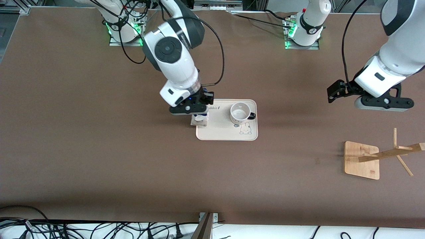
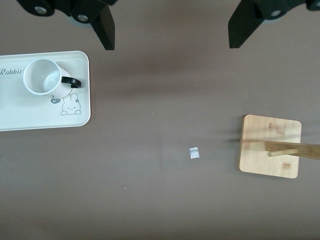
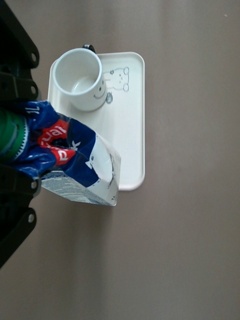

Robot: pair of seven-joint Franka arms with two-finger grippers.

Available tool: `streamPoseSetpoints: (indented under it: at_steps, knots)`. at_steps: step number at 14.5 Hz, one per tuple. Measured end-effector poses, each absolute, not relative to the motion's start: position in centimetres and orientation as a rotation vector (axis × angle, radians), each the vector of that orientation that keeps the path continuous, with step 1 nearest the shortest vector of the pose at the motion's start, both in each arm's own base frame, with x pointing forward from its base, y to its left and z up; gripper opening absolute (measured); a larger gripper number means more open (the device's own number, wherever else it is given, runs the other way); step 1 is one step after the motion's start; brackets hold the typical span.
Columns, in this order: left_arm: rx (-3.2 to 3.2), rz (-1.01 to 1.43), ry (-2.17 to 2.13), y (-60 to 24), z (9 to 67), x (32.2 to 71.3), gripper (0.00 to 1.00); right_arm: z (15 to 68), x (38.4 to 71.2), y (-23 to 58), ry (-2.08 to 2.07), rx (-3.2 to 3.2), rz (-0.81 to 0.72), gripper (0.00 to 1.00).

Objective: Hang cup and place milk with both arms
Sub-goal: 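Lift the carton with the right gripper while the left gripper reaches the mug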

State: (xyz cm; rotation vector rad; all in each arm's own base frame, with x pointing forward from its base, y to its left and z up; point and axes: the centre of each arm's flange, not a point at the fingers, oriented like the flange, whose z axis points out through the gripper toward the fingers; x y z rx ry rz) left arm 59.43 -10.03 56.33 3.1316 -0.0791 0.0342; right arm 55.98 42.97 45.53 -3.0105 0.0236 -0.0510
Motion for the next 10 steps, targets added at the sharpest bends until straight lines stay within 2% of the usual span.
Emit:
streamPoseSetpoints:
  at_steps: [5, 10]
  knots:
    - [3.123, -0.129, -0.149, -12.7, 49.3, 61.3, 1.00, 50.7, 59.0, 32.6, 0.044, -3.085, -0.023, 0.28]
    - [3.012, -0.176, -0.144, -19.1, 45.3, 61.4, 1.00, 54.0, 59.3, 25.4, 0.032, -3.125, 0.078, 0.28]
